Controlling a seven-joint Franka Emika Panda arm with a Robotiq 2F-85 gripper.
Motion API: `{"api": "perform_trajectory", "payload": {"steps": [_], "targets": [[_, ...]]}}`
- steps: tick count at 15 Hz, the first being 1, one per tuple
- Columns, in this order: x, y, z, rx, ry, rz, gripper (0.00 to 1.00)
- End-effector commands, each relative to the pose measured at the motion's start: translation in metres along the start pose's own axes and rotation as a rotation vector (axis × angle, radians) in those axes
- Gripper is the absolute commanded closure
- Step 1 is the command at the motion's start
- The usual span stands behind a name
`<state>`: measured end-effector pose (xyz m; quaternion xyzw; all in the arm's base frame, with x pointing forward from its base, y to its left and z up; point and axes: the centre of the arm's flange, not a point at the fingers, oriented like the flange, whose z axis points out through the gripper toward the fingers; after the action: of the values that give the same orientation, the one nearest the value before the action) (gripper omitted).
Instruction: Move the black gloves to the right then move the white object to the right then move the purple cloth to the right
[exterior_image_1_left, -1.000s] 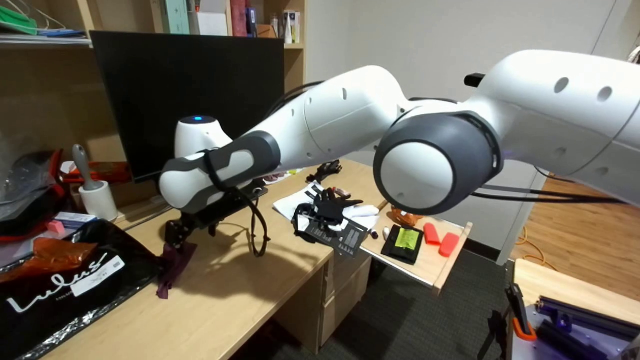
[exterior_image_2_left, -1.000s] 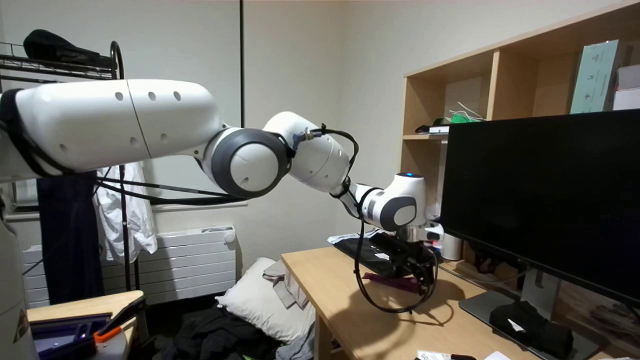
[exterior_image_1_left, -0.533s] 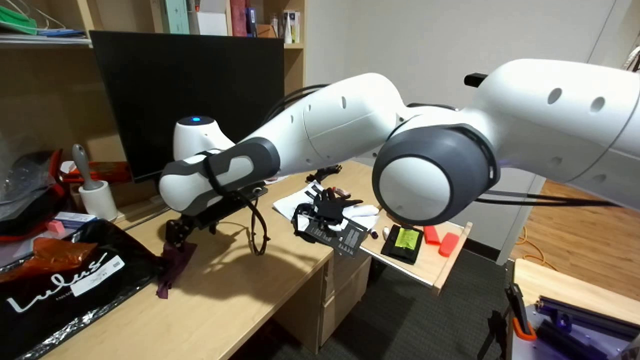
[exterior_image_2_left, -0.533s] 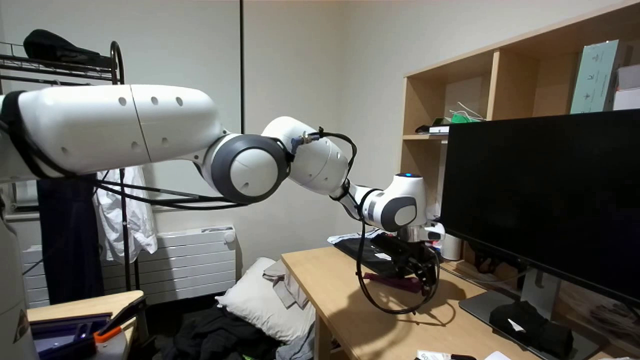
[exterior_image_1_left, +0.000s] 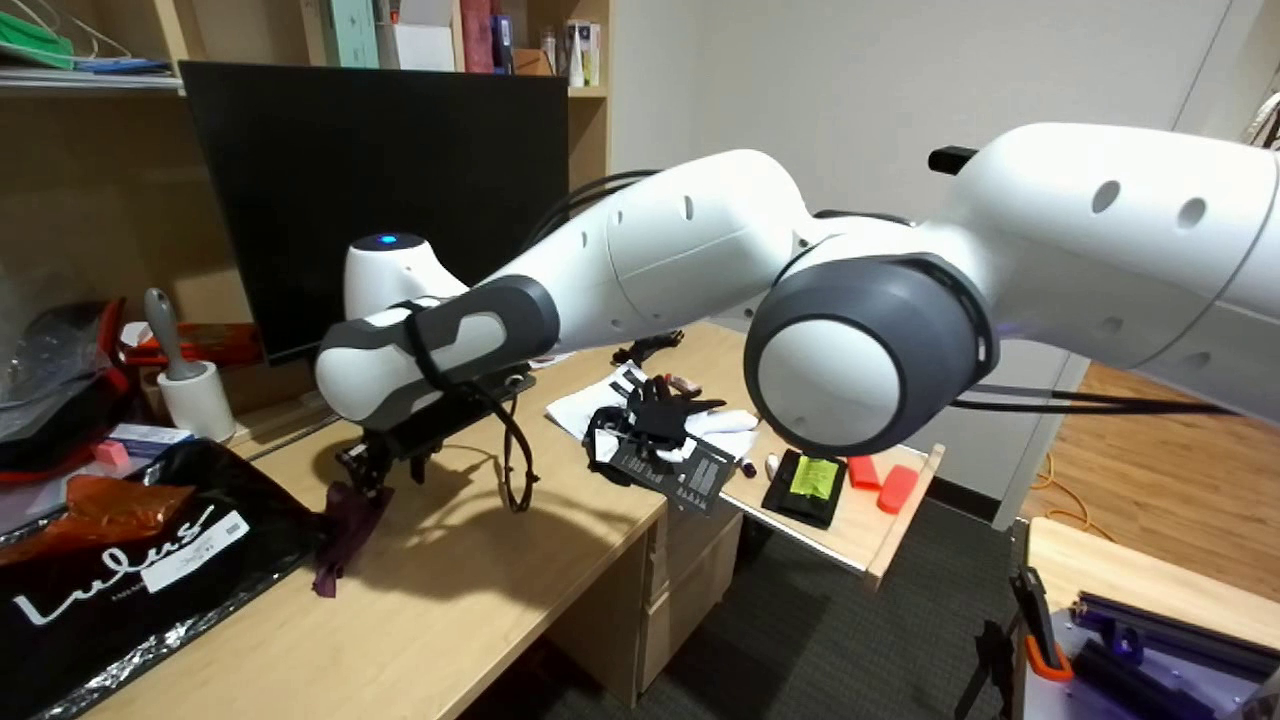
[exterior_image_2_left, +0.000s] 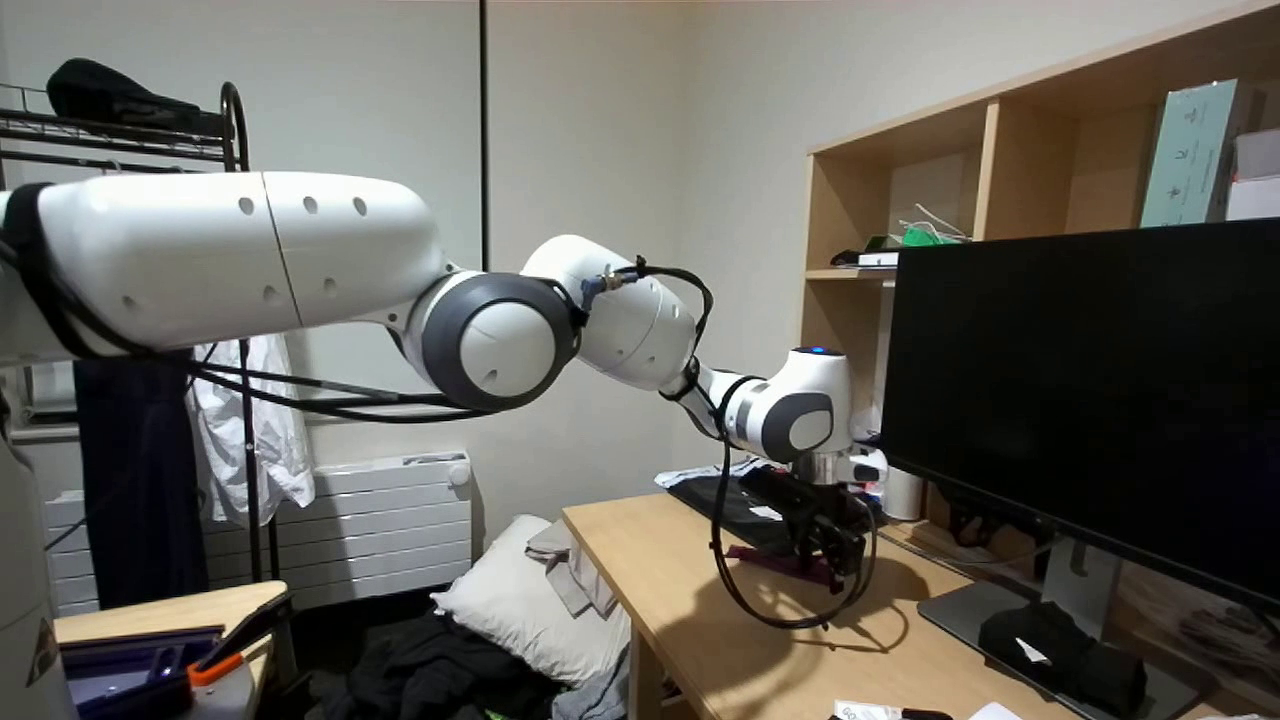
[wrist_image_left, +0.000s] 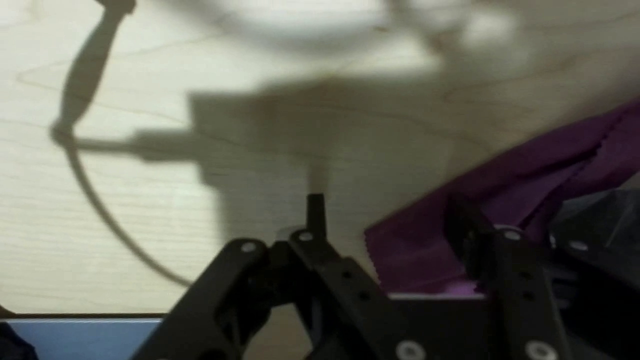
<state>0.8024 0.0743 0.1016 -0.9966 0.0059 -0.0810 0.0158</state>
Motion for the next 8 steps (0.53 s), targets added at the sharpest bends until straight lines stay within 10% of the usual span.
{"api": "perform_trajectory", "payload": {"steps": [1, 2, 3, 8], "targets": [[0.0304, -0.0052, 0.0097, 0.013, -0.005, -0.008, 0.67], [0.0304, -0.0055, 0.0097, 0.016, -0.003, -0.006, 0.59], [0.031, -0.0058, 0.01, 0.019, 0.01, -0.005, 0.3], [0.0348, -0.0115, 0.0113, 0.072, 0.072, 0.008, 0.16]]}}
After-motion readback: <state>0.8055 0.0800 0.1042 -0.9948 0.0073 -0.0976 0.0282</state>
